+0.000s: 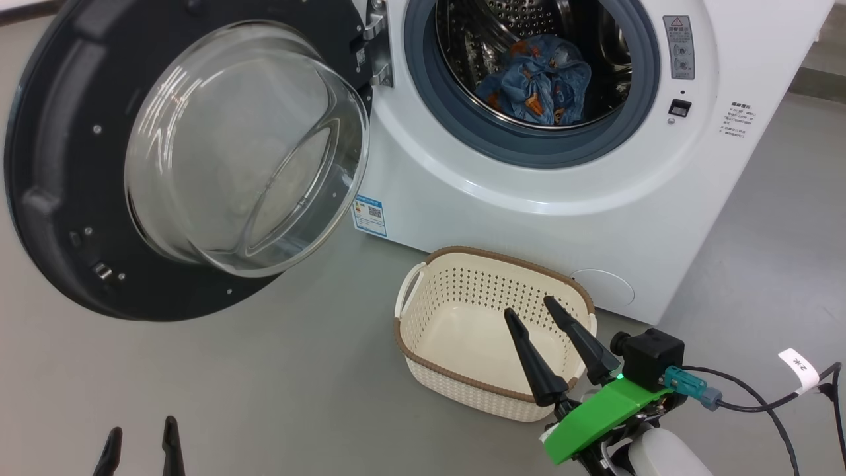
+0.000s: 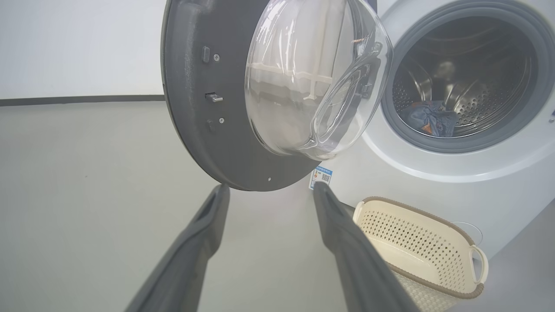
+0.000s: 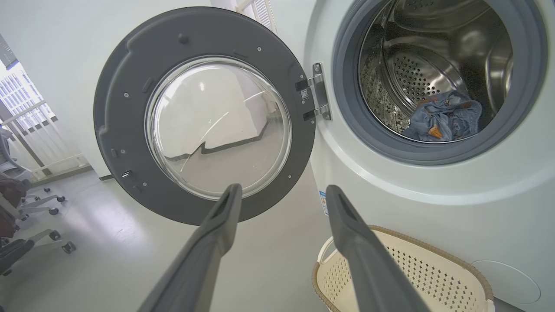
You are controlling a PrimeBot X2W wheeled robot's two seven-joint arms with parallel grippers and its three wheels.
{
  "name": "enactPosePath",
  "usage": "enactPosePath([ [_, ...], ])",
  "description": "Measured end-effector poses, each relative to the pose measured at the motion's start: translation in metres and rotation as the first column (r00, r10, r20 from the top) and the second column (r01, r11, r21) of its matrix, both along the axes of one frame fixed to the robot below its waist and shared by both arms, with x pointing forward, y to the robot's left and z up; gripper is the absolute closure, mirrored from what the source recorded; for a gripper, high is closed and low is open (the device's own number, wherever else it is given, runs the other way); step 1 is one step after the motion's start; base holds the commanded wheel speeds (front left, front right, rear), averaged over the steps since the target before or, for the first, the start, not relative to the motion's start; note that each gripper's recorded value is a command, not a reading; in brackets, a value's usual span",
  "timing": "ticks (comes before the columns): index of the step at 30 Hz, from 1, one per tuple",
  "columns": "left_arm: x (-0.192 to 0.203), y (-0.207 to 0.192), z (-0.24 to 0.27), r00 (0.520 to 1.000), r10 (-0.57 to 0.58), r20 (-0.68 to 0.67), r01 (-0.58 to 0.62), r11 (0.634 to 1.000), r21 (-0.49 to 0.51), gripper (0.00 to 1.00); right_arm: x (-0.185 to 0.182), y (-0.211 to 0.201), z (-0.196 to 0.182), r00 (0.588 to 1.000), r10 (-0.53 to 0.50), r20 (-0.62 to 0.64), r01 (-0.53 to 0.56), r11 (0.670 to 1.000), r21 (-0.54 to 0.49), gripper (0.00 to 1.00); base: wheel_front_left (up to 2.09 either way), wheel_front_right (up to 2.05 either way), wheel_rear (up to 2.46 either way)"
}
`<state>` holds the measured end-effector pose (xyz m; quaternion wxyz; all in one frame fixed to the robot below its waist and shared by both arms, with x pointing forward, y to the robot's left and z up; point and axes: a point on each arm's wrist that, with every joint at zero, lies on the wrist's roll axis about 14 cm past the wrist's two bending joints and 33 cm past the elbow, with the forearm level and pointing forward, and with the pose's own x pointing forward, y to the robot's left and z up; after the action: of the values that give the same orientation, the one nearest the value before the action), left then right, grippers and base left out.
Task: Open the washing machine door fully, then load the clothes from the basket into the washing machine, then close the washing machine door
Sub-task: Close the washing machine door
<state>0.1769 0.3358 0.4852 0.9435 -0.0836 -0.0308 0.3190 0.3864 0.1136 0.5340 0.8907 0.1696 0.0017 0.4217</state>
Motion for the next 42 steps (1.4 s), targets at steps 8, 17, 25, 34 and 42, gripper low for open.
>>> enactPosePath([
  [8,0.0,-0.001,0.0,1.0,-0.007,0.003,0.007,1.0,-0.004,1.0,0.0,0.0,-0.001,1.0,0.0,-0.002,0.0,1.0,-0.001,0.0,0.0,0.0,0.0],
  [17,0.001,0.002,0.004,1.0,0.006,0.025,-0.006,1.0,-0.026,1.0,0.004,-0.001,-0.008,1.0,-0.005,-0.012,0.005,1.0,-0.01,0.0,0.0,0.0,0.0],
  [25,-0.021,0.061,0.053,0.977,0.161,0.138,-0.169,0.985,0.045,1.0,0.012,-0.002,-0.032,1.0,-0.004,-0.03,0.003,0.998,-0.055,0.0,0.0,0.0,0.0],
  [34,-0.023,0.141,0.124,0.948,0.223,0.225,-0.264,0.949,0.173,1.0,0.034,-0.009,-0.056,0.998,-0.031,-0.063,0.024,0.994,-0.107,0.0,0.0,0.0,0.0],
  [42,-0.006,0.212,0.163,0.882,0.32,0.345,-0.338,0.941,-0.009,1.0,0.053,-0.015,-0.066,0.996,-0.058,-0.067,0.049,0.991,-0.126,0.0,0.0,0.0,0.0],
])
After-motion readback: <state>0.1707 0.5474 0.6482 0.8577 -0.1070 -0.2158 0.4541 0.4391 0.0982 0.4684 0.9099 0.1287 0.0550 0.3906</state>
